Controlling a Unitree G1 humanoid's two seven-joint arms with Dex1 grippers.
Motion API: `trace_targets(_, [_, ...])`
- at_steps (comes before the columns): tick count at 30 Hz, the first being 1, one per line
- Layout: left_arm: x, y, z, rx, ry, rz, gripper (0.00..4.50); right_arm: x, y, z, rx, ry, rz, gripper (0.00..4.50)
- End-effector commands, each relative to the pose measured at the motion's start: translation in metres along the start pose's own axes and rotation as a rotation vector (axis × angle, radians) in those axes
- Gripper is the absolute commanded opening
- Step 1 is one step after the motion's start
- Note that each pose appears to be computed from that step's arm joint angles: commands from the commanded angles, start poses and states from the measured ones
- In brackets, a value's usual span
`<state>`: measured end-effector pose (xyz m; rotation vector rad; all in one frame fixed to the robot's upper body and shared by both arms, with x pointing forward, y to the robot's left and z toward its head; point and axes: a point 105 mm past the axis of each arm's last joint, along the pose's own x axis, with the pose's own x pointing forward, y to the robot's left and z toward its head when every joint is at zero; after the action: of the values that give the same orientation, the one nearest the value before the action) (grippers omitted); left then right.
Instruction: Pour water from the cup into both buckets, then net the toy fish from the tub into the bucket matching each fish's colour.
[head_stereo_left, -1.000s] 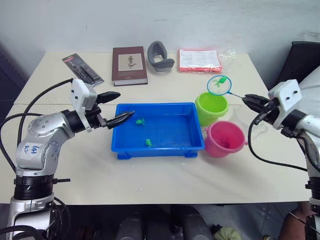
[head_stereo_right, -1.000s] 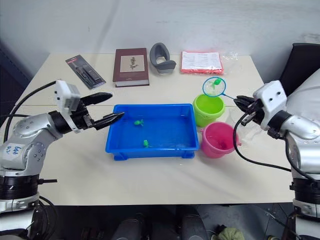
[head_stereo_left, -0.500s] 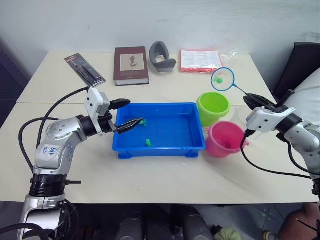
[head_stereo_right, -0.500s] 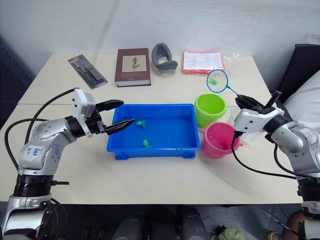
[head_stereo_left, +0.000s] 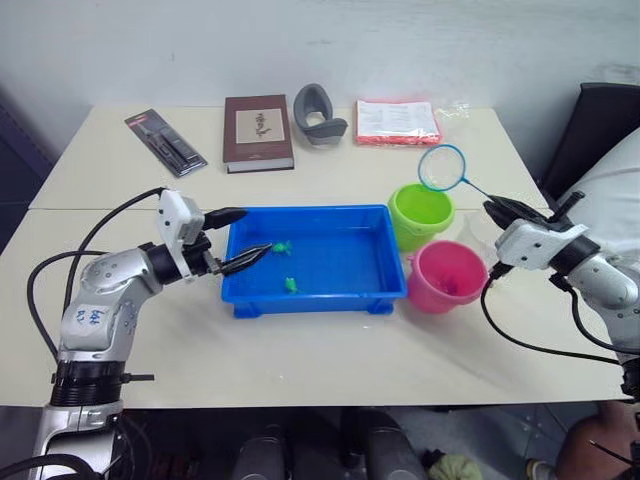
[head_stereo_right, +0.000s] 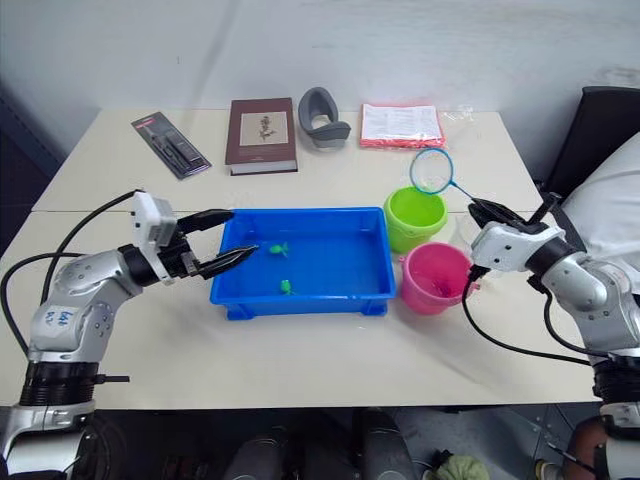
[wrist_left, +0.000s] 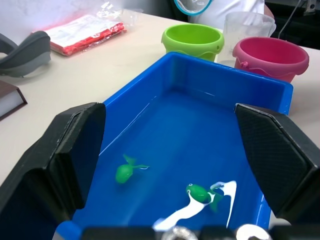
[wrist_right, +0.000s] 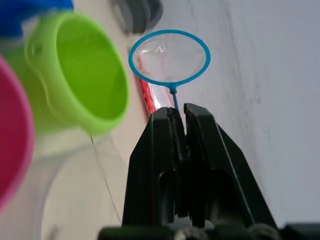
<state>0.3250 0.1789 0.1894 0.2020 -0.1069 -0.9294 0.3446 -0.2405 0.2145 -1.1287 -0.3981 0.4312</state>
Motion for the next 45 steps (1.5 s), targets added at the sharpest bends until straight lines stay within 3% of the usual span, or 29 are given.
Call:
trace_targets(1, [-0.025, 0.004, 0.009, 0.046, -0.021, 0.009, 4.43, 0.01, -0.016, 0.044, 0.309, -0.185, 0.027, 0.0])
trace_targets(5, [-0.054, 0.011, 0.005, 0.064, 0.038, 0.047, 4.43, 0.021, 0.034, 0.08, 0.513, -0.173, 0.423, 0.0])
trace_targets(9, [-0.075, 0.015, -0.011, 0.083, 0.135, 0.069, 4.43, 0.028, 0.059, 0.088, 0.56, -0.094, 0.565, 0.0])
trace_targets(14, [-0.093, 0.016, -0.019, 0.075, 0.172, 0.091, 4.43, 0.042, 0.071, 0.096, 0.528, -0.085, 0.587, 0.0])
trace_targets(20, [-0.102, 0.012, -0.02, 0.058, 0.189, 0.111, 4.43, 0.057, 0.103, 0.099, 0.343, -0.057, 0.738, 0.0])
trace_targets(26, [-0.101, 0.009, -0.018, 0.062, 0.187, 0.113, 4.43, 0.075, 0.098, 0.1, 0.167, -0.044, 0.759, 0.0])
trace_targets(30, [-0.099, 0.009, -0.018, 0.073, 0.187, 0.115, 4.43, 0.081, 0.106, 0.109, 0.194, -0.072, 0.786, 0.0])
trace_targets(35, [-0.097, 0.005, -0.018, 0.069, 0.181, 0.105, 4.43, 0.07, 0.127, 0.115, 0.202, -0.085, 0.923, 0.0])
trace_targets(40, [-0.095, 0.001, -0.015, 0.062, 0.183, 0.073, 4.43, 0.072, 0.132, 0.124, 0.265, -0.097, 0.942, 0.0])
trace_targets(45, [-0.088, 0.001, -0.009, 0.069, 0.172, 0.051, 4.43, 0.073, 0.138, 0.134, 0.493, -0.101, 0.979, 0.0])
